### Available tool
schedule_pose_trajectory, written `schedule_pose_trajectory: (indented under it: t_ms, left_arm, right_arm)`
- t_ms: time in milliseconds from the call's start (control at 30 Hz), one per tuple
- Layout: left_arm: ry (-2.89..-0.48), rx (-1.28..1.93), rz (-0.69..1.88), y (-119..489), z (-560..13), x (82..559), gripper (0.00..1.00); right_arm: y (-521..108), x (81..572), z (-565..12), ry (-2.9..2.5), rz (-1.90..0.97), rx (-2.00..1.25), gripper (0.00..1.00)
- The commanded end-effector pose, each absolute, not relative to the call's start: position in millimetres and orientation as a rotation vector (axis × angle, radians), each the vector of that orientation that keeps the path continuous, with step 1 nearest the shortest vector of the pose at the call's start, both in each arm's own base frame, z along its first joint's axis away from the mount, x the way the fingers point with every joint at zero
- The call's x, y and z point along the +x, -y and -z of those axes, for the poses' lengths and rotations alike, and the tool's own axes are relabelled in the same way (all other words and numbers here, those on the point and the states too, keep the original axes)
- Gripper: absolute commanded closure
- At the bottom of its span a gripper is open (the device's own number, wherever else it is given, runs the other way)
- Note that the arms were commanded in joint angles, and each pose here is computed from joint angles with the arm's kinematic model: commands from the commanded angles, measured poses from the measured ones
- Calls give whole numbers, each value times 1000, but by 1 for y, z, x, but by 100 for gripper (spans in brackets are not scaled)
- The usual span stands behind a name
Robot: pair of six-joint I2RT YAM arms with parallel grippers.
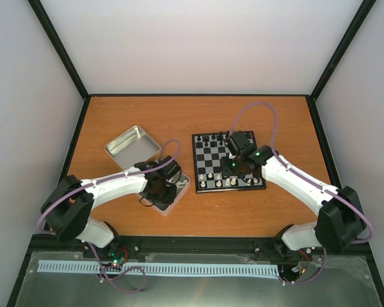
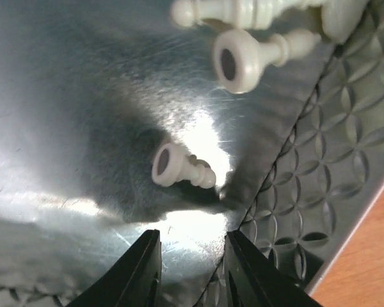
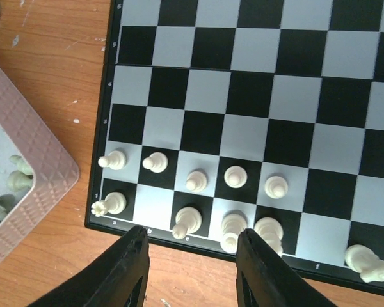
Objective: Set up the chess pieces on the board
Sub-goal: Adjust the storage box at the center of the board, then pick up the chess piece from the storage box.
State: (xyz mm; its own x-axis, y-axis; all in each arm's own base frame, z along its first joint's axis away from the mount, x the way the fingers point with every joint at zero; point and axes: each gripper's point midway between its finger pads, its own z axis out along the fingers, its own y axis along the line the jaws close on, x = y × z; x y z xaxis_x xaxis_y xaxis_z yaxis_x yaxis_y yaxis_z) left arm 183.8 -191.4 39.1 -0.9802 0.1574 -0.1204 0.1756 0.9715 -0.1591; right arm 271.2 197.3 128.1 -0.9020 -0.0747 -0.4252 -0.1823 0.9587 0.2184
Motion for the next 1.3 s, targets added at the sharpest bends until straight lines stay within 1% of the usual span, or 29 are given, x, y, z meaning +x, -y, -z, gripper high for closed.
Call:
schedule_pose_trajectory:
  t_ms: [0,133,267,333,400,467,500,600,700,867,1033,1200,1267]
  left_arm:
    - [-2988,380,429,228,-49,185,72]
    - [-2929,420,572,253,-59,193,71]
    - [-2867,410,596,263,-64,207,68]
    - [-2857,371,478,253,-61,218,63]
    - [-2838,334,325,237,-59,229,55]
    - [-2805,303,222,226,-60,239,52]
    - [-2793,304,224,225,-61,241,52]
    - [-2800,310,290,228,-57,242,53]
    - [-2829,309,293,224,-52,237,54]
    - [-2891,332,329,223,-34,221,53]
    - [-2925,346,387,227,-24,212,63]
    - [-2936,342,389,227,-20,211,64]
    - [-2946,341,383,227,-18,211,67]
  right_arm:
    - [-209,271,-130,-2684,-433,-227,61]
    - [-222,263,-129,-2677,-559,-269,61]
    - [-232,258,-128,-2675,-655,-273,62]
    - [-230,258,-127,-2678,-645,-259,62]
    - [-227,258,-127,-2680,-626,-244,62]
    - [-226,258,-127,-2680,-620,-233,62]
    - [-225,258,-126,-2682,-619,-225,62]
    - [-224,257,-124,-2692,-614,-211,62]
    - [-224,257,-123,-2698,-615,-199,62]
    - [-224,257,-120,-2704,-619,-184,62]
    - [-225,257,-117,-2714,-613,-184,63]
    - [-225,257,-116,-2717,-614,-183,63]
    - [-224,256,-115,-2717,-614,-182,63]
